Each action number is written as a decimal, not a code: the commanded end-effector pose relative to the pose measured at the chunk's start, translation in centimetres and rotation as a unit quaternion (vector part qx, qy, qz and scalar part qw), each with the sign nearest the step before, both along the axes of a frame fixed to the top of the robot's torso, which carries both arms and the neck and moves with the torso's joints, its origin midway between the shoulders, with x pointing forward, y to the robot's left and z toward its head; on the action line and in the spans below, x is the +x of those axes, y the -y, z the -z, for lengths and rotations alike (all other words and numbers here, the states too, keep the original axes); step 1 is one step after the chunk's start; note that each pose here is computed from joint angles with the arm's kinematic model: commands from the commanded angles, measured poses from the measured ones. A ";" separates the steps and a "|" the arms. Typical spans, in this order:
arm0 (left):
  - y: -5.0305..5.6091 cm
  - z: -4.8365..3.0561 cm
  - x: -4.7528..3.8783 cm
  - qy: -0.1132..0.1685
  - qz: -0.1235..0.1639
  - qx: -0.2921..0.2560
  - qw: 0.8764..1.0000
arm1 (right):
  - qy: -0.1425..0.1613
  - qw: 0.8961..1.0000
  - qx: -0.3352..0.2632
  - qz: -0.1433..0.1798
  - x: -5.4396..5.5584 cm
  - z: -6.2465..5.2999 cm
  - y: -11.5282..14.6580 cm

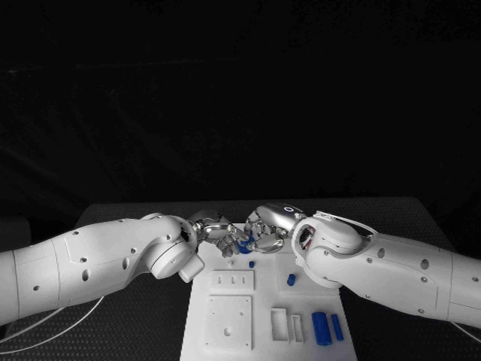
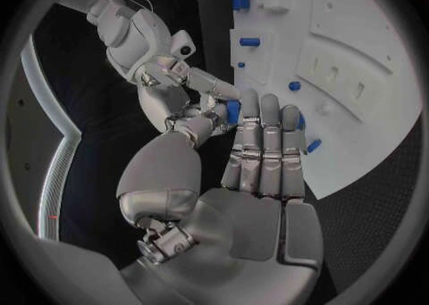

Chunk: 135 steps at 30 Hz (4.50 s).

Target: Assemble the parts on the task board

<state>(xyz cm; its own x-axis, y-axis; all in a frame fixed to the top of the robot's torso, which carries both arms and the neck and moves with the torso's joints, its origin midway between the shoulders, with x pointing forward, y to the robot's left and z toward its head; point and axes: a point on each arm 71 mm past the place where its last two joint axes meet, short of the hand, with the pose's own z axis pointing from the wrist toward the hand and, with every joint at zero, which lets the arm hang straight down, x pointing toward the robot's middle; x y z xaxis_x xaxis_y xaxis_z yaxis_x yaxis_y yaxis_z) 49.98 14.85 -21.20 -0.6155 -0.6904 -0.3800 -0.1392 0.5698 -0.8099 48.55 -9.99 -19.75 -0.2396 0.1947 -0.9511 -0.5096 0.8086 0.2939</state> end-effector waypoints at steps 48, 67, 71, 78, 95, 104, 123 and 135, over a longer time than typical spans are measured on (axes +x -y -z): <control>0.2 1.32 -0.28 0.104 0.019 0.184 0.977 | 0.016 0.988 0.043 0.147 6.2 -1.0 10.2; 0.5 3.55 -0.64 0.115 0.006 0.223 0.968 | 0.016 0.983 0.059 0.173 8.1 -2.2 11.1; 0.4 4.35 -0.91 0.113 0.005 0.228 0.967 | 0.018 0.983 0.059 0.175 8.4 -2.3 11.1; 0.5 5.49 -1.39 0.112 0.008 0.234 0.966 | 0.019 0.982 0.060 0.179 8.8 -2.4 11.2; 1.1 7.42 -2.43 0.098 0.024 0.241 0.965 | 0.016 0.982 0.061 0.177 9.0 -2.4 10.9; 1.3 7.68 -2.63 0.087 0.036 0.246 0.965 | 0.015 0.982 0.060 0.177 9.0 -2.4 10.9; 1.0 7.98 -2.74 0.072 0.049 0.256 0.963 | 0.013 0.983 0.059 0.176 8.9 -2.4 10.8; 0.8 8.07 -2.51 0.073 0.045 0.262 0.961 | 0.012 0.983 0.059 0.174 8.9 -2.4 10.7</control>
